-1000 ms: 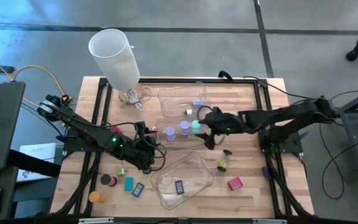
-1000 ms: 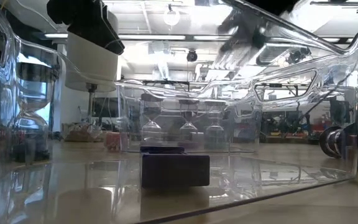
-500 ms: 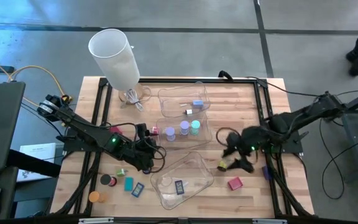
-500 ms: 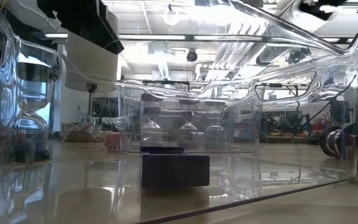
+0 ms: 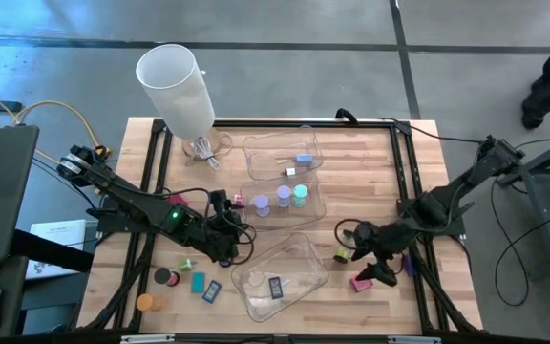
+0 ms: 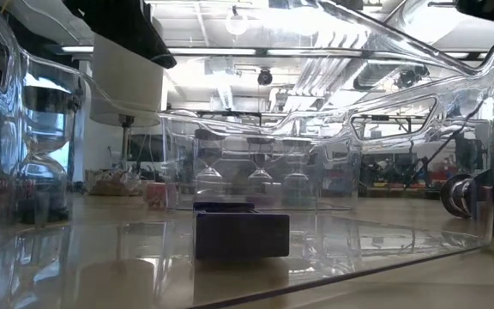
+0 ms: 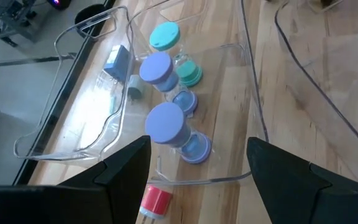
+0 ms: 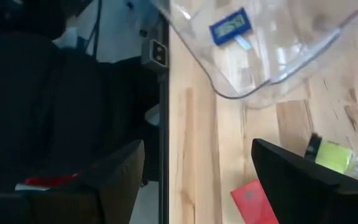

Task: Pick & Place Office items
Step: Put the bottom right red charger adapter into the top transparent bin

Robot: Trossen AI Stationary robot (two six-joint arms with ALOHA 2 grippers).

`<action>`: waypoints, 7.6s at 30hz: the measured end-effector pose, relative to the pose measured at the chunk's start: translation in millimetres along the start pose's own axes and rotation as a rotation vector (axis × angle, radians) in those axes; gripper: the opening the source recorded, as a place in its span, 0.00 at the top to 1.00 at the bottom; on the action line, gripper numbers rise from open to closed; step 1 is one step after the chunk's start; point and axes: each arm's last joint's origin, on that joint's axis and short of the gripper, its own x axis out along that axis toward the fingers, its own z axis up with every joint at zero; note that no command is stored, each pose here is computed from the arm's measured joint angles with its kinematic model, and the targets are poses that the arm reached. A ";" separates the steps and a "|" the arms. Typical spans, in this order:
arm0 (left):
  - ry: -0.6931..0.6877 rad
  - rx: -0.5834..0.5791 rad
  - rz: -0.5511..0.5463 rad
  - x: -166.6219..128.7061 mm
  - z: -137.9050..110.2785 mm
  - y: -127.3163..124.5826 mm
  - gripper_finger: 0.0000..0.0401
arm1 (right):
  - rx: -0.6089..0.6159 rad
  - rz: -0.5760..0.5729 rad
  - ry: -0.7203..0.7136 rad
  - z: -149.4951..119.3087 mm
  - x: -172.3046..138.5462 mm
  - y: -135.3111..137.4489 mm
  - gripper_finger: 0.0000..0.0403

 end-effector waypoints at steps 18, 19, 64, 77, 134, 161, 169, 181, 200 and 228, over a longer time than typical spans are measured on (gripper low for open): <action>0.008 -0.010 -0.027 -0.1 -0.1 -0.8 0.36 | 0.048 -0.030 0.056 -6.0 13.3 2.0 0.29; 0.008 -0.010 -0.027 -0.1 -0.1 -0.8 0.36 | 0.047 -0.040 0.041 -5.5 13.4 1.9 0.29; 0.009 -0.009 -0.027 -0.1 -0.2 -0.8 0.36 | 0.167 -0.373 0.095 -16.6 32.2 -20.2 0.04; 0.009 -0.058 -0.026 -0.1 -0.1 -0.8 0.36 | -0.003 -0.383 0.303 -46.3 64.9 -8.0 0.18; 0.039 -0.230 -0.187 -0.5 2.8 -6.6 0.36 | -0.468 -0.490 0.549 -97.3 157.8 -21.7 0.35; 0.048 -0.143 -0.220 0.9 2.6 -5.8 0.36 | -0.257 -0.709 0.358 -55.0 114.4 19.7 0.51; 0.059 -0.040 -0.218 0.3 0.4 -4.6 0.36 | -0.336 -0.831 0.323 9.8 83.8 25.0 0.51; 0.039 0.104 -0.161 -4.1 0.1 2.4 0.36 | -0.398 -0.889 0.149 133.6 38.4 -23.1 0.51; 0.142 0.033 -0.162 -16.5 -13.8 1.3 0.36 | -0.188 -0.812 -0.125 239.0 -60.3 -199.6 0.51; 0.161 -0.064 -0.173 -24.7 -19.0 -5.6 0.36 | -0.068 -0.668 0.164 261.7 -1.9 -297.2 0.51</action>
